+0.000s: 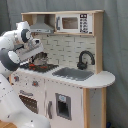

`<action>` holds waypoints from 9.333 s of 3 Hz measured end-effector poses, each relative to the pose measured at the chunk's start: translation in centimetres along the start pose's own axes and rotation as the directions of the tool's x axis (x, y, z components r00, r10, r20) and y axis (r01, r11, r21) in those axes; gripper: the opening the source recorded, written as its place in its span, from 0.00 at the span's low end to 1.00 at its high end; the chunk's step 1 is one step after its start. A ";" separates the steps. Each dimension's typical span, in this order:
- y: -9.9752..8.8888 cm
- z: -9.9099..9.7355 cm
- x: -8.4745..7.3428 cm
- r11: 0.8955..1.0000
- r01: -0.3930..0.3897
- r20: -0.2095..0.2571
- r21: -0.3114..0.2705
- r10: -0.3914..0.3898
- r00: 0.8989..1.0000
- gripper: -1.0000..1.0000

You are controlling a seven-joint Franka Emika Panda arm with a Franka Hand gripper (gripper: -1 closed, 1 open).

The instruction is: Play with the kitchen

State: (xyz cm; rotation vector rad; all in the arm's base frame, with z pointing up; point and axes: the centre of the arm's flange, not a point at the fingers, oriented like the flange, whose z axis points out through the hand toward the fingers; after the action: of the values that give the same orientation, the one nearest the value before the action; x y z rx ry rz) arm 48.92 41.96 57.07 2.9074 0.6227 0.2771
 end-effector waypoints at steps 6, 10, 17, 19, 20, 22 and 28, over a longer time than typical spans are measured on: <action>-6.5 1.5 5.7 0.985 0.157 -0.068 0.071 -0.152 0.986 0.00; -7.1 3.3 6.8 0.958 0.273 -0.016 0.083 -0.273 0.962 0.00; -19.8 -7.7 0.8 0.772 0.491 -0.144 -0.404 -0.583 0.799 1.00; -23.6 -7.5 -0.2 0.587 0.561 -0.076 -0.584 -0.728 0.682 1.00; -25.7 -6.7 -0.9 0.481 0.584 -0.008 -0.654 -0.776 0.630 1.00; -30.4 -3.1 -4.1 0.314 0.630 0.185 -0.710 -0.781 0.597 1.00; -40.1 4.3 -12.5 -0.141 0.623 0.533 -0.769 -0.679 0.505 1.00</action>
State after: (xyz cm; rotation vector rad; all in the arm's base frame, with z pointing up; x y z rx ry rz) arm 23.02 72.41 43.49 1.1066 1.2935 0.3741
